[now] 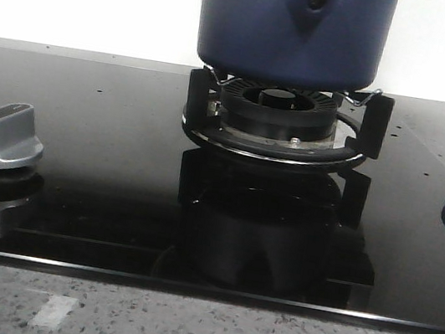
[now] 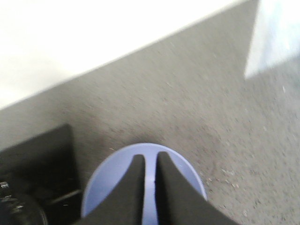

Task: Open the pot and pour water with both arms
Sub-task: 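Set the bowl back on the counter and open the right gripper, then lower the held glass lid onto the pot with the left gripper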

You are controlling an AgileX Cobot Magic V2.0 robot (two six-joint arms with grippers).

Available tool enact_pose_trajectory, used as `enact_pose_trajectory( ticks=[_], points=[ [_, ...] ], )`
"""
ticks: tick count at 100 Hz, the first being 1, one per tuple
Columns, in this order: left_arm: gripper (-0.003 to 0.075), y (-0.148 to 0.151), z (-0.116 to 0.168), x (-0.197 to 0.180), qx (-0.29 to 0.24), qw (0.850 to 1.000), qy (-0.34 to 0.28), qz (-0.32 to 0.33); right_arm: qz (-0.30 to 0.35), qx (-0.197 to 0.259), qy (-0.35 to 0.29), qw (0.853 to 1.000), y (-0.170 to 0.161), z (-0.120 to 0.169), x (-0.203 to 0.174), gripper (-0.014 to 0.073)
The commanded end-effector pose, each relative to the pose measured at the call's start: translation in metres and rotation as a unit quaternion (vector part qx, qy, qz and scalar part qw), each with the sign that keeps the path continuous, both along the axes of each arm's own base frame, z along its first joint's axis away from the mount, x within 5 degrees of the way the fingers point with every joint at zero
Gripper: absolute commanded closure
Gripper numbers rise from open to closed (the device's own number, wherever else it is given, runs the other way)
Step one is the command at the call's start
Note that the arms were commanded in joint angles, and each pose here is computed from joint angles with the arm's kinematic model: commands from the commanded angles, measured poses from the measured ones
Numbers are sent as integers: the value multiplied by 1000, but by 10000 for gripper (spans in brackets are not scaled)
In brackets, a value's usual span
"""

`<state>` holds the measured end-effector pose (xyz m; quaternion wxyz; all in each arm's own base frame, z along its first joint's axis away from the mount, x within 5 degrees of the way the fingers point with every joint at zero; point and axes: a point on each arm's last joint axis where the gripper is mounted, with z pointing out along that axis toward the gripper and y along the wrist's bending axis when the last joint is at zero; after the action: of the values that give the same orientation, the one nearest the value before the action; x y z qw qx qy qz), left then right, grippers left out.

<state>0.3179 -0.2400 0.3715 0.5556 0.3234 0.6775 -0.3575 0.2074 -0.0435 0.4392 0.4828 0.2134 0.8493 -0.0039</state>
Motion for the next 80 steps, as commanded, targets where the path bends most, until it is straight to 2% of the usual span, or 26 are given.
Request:
enact_pose_trajectory(
  ticks=[1,32,65,80],
  points=[
    [436,1,34,-8,-51,998,-24,-6,28,-35,-99,994,12,36,-30,665],
    [436,-7,30,-1,-38,998,-42,-24,73,-47,-185,979,32,62,-93,664],
    [436,-12,13,8,-9,999,-38,-27,92,-46,-198,975,36,65,-104,664],
    [436,-10,12,11,2,999,-43,-5,96,-45,-198,974,37,65,-104,664]
  ],
)
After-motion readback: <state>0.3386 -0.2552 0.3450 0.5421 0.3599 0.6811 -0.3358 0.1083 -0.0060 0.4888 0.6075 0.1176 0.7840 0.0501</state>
